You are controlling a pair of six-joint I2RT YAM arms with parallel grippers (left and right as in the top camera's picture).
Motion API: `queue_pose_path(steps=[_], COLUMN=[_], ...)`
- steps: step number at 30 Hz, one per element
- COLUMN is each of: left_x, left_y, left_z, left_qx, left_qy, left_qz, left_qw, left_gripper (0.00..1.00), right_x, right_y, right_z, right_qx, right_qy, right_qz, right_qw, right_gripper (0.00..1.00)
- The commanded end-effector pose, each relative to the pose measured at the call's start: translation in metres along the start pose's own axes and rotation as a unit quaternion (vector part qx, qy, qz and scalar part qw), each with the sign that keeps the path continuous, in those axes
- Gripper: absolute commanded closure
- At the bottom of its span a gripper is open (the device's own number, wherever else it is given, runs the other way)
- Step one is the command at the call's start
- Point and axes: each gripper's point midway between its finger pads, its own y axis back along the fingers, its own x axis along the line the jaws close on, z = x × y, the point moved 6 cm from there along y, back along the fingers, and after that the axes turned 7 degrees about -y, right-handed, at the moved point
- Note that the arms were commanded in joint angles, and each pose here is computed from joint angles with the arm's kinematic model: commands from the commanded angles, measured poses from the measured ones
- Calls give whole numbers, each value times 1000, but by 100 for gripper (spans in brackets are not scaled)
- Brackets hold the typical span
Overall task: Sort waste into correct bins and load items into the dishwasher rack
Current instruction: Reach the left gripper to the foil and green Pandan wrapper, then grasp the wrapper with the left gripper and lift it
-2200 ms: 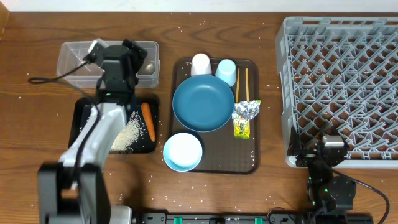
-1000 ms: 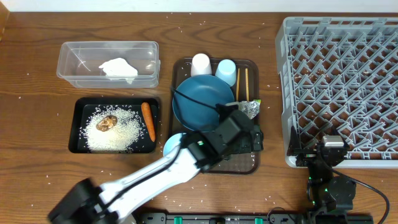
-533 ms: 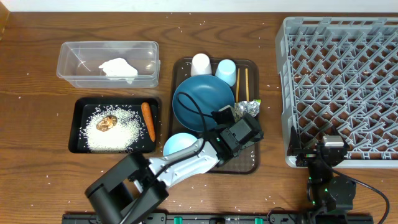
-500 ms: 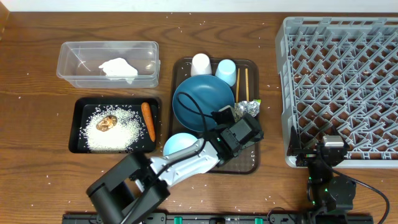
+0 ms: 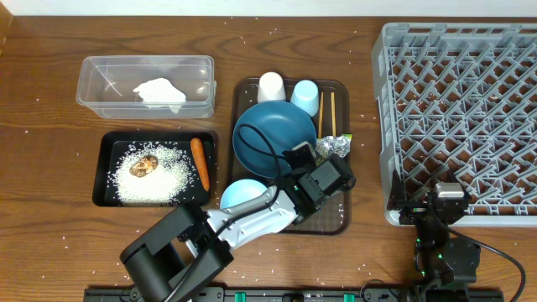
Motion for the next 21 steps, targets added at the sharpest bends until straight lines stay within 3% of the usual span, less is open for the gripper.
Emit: queue_pose_path(steps=[1,10,21], left_x=[7,10,10], left_y=[-9,-12,-12], left_z=[-2,-3,-3], left_qx=[-7,-5,-5], left_qy=[-3,-4,-5], left_qz=[19,25,25], left_qw=[1000,1000,1000], left_gripper=[28,53,73], right_x=[1,1,1], right_y=[0,0,0], right_z=[0,0,0], right_qx=[0,0,0], right_qy=[4,4,4], right_qz=[1,1,1], right_qw=[1000,1000,1000], right_gripper=[1,1,1])
